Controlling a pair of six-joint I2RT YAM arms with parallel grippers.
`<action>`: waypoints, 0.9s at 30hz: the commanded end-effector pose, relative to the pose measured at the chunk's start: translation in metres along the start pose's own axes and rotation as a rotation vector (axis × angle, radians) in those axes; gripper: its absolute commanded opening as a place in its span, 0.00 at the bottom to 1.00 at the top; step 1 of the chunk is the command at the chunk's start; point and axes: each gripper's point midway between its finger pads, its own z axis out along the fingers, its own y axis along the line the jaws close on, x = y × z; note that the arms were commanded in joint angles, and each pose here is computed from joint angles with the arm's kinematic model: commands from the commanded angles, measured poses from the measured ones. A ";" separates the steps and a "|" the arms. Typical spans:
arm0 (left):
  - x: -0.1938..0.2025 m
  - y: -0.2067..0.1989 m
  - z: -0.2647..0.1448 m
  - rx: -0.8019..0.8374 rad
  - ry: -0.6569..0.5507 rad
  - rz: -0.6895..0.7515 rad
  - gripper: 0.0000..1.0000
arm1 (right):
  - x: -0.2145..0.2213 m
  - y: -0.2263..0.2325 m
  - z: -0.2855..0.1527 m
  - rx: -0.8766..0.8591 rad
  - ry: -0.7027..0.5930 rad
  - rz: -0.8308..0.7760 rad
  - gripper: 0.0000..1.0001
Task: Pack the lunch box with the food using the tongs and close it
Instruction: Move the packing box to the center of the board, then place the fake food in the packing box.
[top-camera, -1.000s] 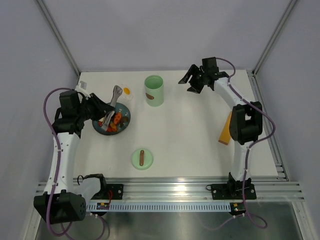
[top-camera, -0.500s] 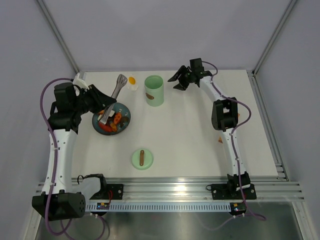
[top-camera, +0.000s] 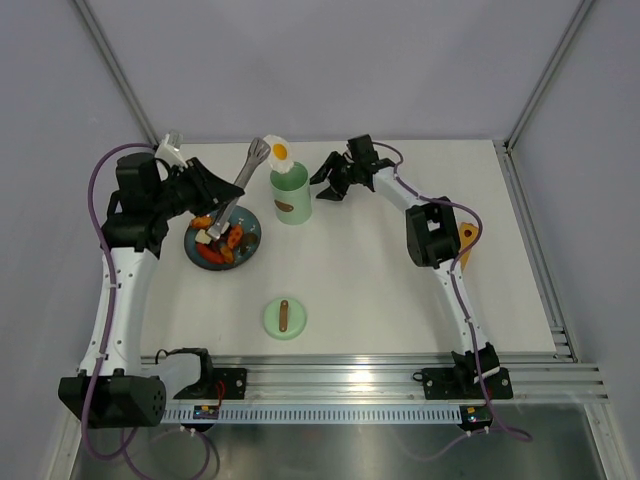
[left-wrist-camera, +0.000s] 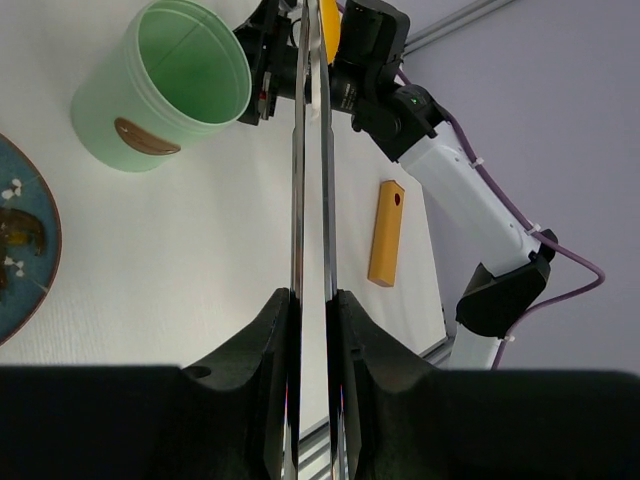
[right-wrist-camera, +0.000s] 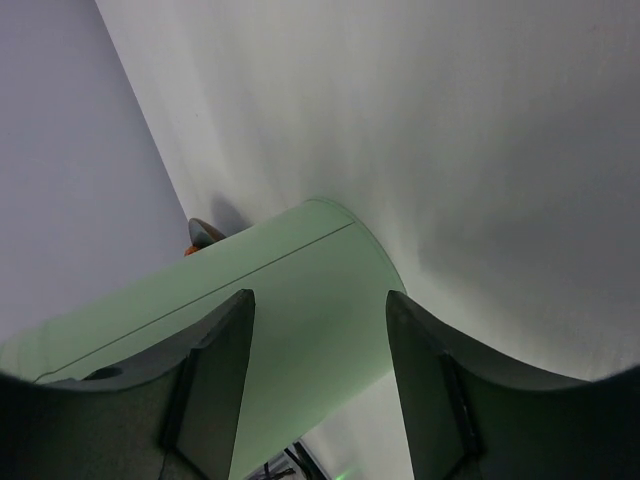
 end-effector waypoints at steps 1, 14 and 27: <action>-0.012 -0.022 0.001 0.077 -0.037 0.043 0.00 | 0.009 0.038 -0.018 -0.083 0.011 -0.054 0.63; -0.006 0.013 0.024 -0.019 -0.023 -0.024 0.00 | -0.037 0.002 -0.124 0.219 -0.333 -0.094 0.70; 0.009 0.055 0.058 -0.069 0.035 -0.069 0.00 | -0.019 -0.036 -0.179 0.260 -0.348 -0.094 0.74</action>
